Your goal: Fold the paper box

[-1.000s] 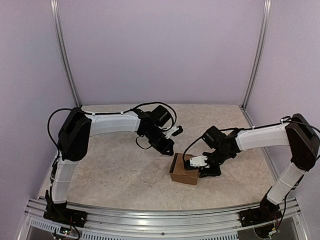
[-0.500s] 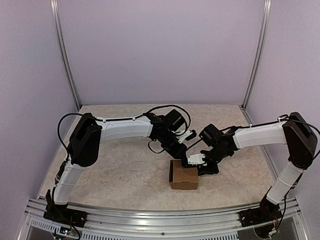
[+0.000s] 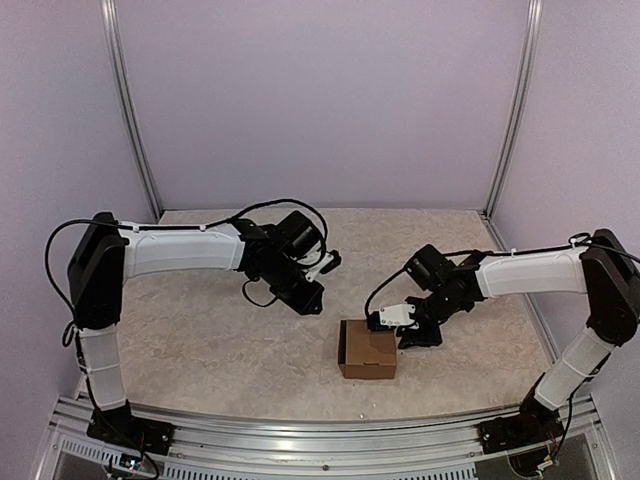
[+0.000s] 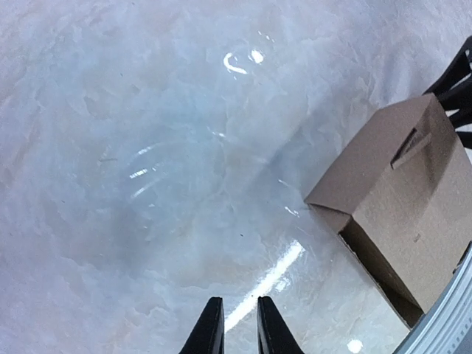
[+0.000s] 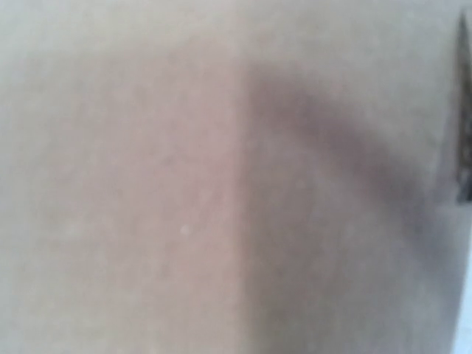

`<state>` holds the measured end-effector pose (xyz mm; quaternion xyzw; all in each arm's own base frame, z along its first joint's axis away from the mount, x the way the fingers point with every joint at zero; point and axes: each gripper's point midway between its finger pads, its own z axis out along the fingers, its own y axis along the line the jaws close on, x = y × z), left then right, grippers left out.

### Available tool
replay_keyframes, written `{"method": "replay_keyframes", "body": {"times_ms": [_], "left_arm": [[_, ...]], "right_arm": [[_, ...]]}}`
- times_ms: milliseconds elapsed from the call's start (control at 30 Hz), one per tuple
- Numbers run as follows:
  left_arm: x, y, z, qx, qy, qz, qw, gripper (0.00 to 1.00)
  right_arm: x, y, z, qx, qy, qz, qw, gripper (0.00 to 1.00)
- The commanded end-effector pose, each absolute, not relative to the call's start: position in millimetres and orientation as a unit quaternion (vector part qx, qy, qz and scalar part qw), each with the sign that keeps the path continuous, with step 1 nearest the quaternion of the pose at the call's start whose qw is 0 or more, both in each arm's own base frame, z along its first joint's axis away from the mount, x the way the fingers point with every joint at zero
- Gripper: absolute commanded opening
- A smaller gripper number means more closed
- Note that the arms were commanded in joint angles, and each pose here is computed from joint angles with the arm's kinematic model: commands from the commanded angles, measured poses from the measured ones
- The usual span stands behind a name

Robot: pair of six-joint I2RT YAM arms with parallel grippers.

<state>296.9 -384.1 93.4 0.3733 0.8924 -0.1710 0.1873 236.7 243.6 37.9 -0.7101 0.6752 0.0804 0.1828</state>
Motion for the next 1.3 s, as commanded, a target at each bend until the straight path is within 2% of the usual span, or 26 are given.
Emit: {"method": "replay_keyframes", "body": {"times_ms": [0, 167, 333, 533, 867, 1033, 1267], "left_arm": [[242, -384, 55, 0.419, 0.886, -0.163, 0.111, 0.14], [191, -403, 38, 0.462, 0.866, -0.173, 0.077, 0.12], [173, -428, 40, 0.480, 0.853, -0.193, 0.073, 0.11], [178, -467, 49, 0.490, 0.837, -0.228, 0.090, 0.11], [188, -503, 58, 0.491, 0.823, -0.264, 0.106, 0.10], [188, -484, 44, 0.482, 0.841, -0.230, 0.088, 0.10], [184, -422, 50, 0.475, 0.857, -0.187, 0.066, 0.10]], "right_arm": [[223, 238, 37, -0.709, 0.680, 0.088, 0.164, 0.29], [210, 236, 32, -0.725, 0.668, 0.086, 0.149, 0.29], [185, 239, 30, -0.748, 0.642, 0.107, 0.132, 0.29], [162, 262, 33, -0.763, 0.615, 0.143, 0.135, 0.29], [163, 276, 30, -0.772, 0.604, 0.134, 0.146, 0.29], [163, 262, 26, -0.771, 0.611, 0.109, 0.141, 0.29], [175, 247, 38, -0.763, 0.620, 0.089, 0.159, 0.29]]}}
